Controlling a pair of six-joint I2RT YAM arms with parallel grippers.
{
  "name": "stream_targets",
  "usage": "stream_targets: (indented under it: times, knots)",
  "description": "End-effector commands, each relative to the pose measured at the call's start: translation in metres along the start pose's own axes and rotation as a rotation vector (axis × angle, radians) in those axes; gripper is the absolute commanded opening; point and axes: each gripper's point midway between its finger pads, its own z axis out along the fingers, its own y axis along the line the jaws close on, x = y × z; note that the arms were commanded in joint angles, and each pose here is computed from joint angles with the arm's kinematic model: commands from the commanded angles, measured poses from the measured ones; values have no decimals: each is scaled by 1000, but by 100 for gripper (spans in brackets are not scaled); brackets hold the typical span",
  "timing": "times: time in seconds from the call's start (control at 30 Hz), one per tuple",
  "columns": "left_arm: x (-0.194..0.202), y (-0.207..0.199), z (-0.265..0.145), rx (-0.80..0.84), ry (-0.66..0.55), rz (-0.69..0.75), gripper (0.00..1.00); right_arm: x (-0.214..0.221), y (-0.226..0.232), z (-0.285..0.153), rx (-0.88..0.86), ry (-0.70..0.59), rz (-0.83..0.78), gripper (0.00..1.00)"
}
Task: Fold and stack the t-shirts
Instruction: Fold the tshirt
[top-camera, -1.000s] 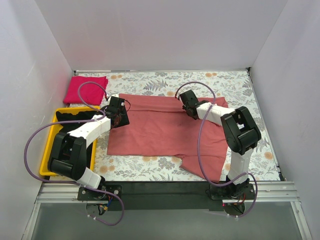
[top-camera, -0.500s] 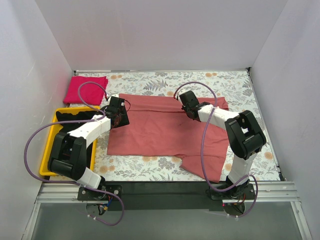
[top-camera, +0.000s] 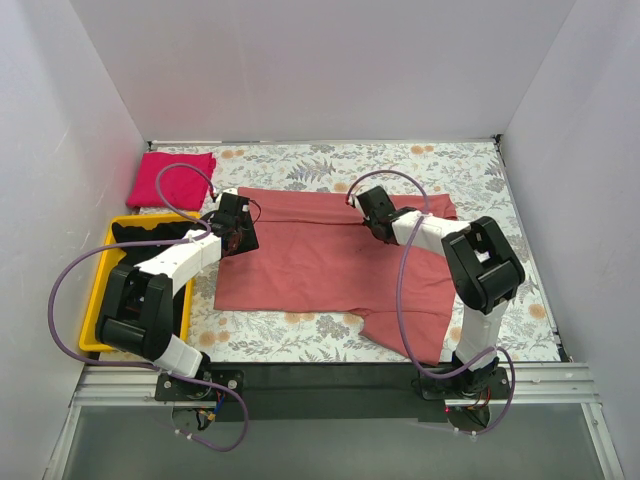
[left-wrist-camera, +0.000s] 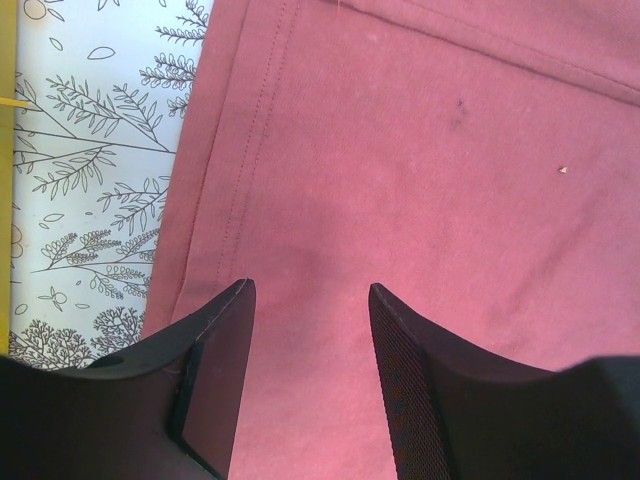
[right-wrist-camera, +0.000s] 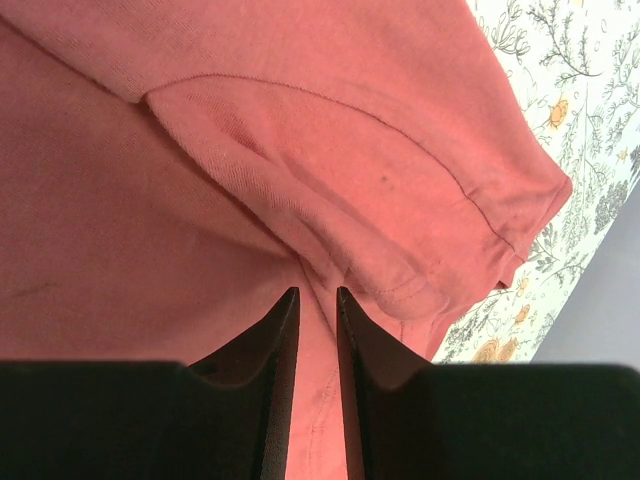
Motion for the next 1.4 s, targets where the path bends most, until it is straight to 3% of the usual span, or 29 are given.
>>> stream_targets:
  times: [0.0,1.23,1.33,1.37]
  knots:
    - [-10,-3,-2,8,-24,3,48,-13,-5,6,17,-32,18,27]
    - [-6,-3,2,2,-5,12,48,-24,-17,21,12,-49,50,26]
    - [-5,-3,3,1,-4,12,48,-25,-18,20,17,-51,48,24]
    - [-5,-3,2,2,-2,13,48,-26,-20,20,21,-52,48,18]
